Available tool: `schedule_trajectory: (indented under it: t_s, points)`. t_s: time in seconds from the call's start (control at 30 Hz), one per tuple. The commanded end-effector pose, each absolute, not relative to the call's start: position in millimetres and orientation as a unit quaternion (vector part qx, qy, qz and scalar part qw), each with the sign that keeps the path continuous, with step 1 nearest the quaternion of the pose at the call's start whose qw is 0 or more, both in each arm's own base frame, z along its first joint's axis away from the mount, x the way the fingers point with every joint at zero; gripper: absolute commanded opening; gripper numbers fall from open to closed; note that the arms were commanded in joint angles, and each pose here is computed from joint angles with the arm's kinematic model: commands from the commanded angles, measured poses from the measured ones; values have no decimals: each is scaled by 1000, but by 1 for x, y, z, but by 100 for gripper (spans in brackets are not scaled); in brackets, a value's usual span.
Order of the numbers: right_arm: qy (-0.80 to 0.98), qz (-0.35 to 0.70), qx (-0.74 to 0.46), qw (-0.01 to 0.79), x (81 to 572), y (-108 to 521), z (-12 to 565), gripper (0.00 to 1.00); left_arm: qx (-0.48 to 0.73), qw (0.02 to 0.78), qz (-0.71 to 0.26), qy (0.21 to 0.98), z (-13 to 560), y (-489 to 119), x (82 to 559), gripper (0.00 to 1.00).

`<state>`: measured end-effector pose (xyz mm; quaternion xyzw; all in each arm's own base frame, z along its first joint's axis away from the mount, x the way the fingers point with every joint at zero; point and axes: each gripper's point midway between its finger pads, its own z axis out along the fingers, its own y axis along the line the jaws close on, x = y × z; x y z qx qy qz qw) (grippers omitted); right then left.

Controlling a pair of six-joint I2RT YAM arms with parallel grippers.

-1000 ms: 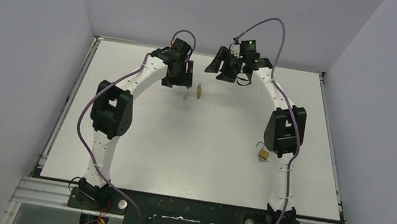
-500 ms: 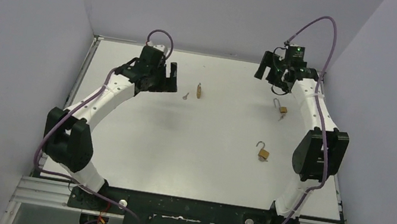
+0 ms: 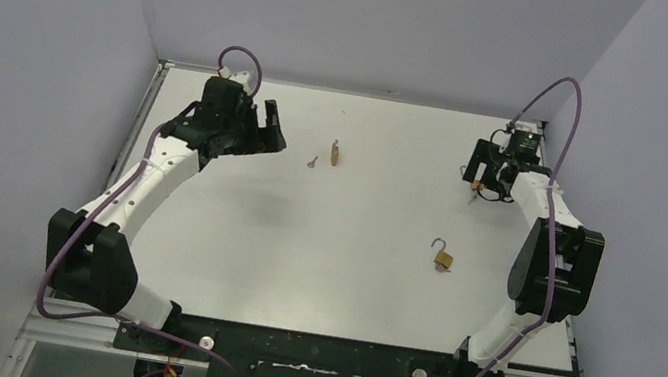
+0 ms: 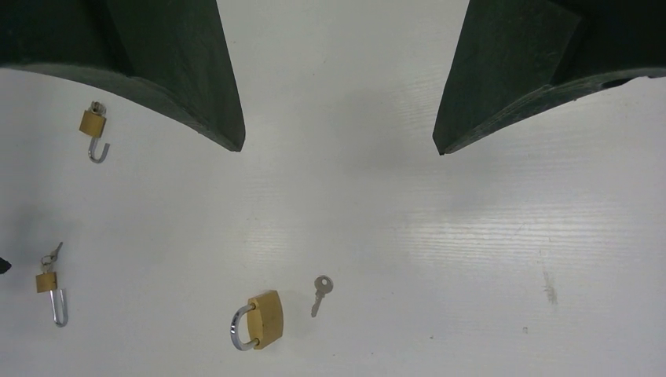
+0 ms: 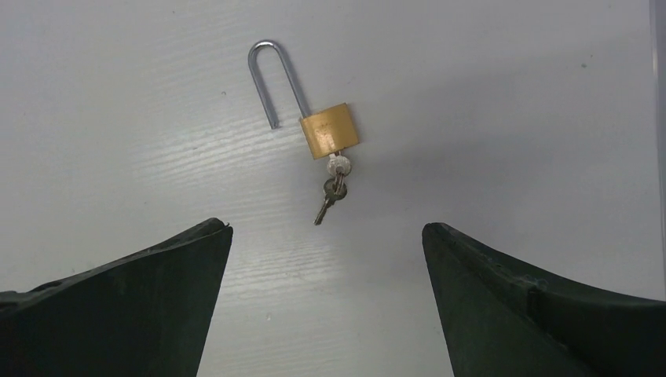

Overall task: Lock with the key
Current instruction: Pick up the lock from the center of the board.

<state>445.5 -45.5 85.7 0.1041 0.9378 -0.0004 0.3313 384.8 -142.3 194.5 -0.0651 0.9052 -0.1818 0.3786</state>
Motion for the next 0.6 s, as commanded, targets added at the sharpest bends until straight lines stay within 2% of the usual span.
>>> schedule_trajectory:
  t_s: [0.0,0.4,0.57]
  points:
    - [895,-52,77,436,472,-64,136,100,-46,432,-224,872,241,-147,387,90]
    - [908,-87,94,398,467,-87,103,100,-25,420,-219,880,227,-144,378,93]
    - [915,-65,84,390,477,-82,87,95,-23,414,-221,883,222,-145,376,93]
